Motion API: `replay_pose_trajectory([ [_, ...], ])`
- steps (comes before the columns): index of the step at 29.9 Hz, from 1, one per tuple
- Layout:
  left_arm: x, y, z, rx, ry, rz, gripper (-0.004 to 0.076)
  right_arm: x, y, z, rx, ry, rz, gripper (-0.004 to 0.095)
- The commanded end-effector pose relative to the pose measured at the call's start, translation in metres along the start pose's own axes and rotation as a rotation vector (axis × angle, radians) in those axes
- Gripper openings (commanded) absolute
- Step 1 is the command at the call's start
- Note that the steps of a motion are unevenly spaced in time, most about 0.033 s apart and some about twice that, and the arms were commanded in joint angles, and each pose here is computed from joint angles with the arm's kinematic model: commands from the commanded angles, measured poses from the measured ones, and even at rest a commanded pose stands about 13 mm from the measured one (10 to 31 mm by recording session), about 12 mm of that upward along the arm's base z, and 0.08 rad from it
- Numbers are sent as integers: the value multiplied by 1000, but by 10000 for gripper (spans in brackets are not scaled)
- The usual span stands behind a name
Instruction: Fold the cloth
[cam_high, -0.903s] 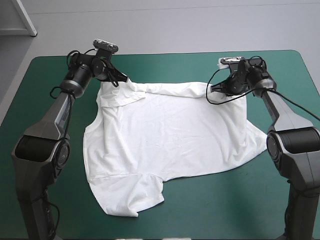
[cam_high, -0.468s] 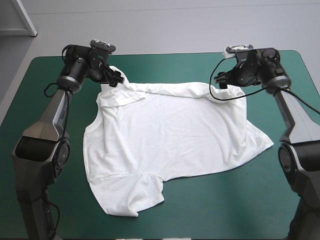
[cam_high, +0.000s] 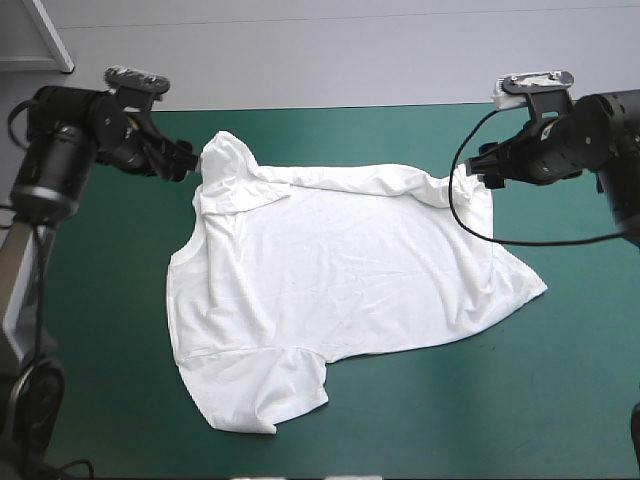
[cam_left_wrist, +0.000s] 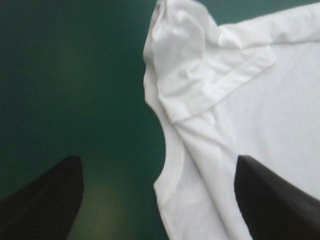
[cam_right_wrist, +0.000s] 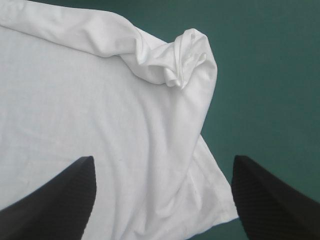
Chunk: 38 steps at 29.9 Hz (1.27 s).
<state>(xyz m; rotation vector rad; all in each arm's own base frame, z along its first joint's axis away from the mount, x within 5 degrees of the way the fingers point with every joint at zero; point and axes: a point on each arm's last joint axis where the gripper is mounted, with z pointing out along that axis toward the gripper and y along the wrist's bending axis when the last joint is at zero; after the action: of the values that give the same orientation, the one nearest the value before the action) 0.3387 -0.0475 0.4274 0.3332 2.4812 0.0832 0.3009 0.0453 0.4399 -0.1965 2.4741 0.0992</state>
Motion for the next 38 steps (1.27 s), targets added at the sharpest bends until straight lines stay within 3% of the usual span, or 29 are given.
replay_pose_trajectory([
  [1, 43, 10, -45, -22, 17, -78, 598, 11, -1, -37, 10, -111, -2, 690],
  [7, 123, 3, -37, -27, 152, -240, 598, 18, 3, -35, -33, -108, 7, 690],
  [16, 202, -23, 18, 55, 163, -440, 598, 24, 5, -36, -49, -67, -38, 690],
  [24, 205, -28, 61, 88, 126, -520, 598, 31, 5, -56, -48, -99, -63, 690],
  [30, 203, -30, 92, 85, 187, -526, 597, 35, 9, -69, -74, -135, -76, 690],
  [38, 201, -57, 112, 122, 226, -485, 476, 36, 10, -73, -83, -145, -74, 690],
])
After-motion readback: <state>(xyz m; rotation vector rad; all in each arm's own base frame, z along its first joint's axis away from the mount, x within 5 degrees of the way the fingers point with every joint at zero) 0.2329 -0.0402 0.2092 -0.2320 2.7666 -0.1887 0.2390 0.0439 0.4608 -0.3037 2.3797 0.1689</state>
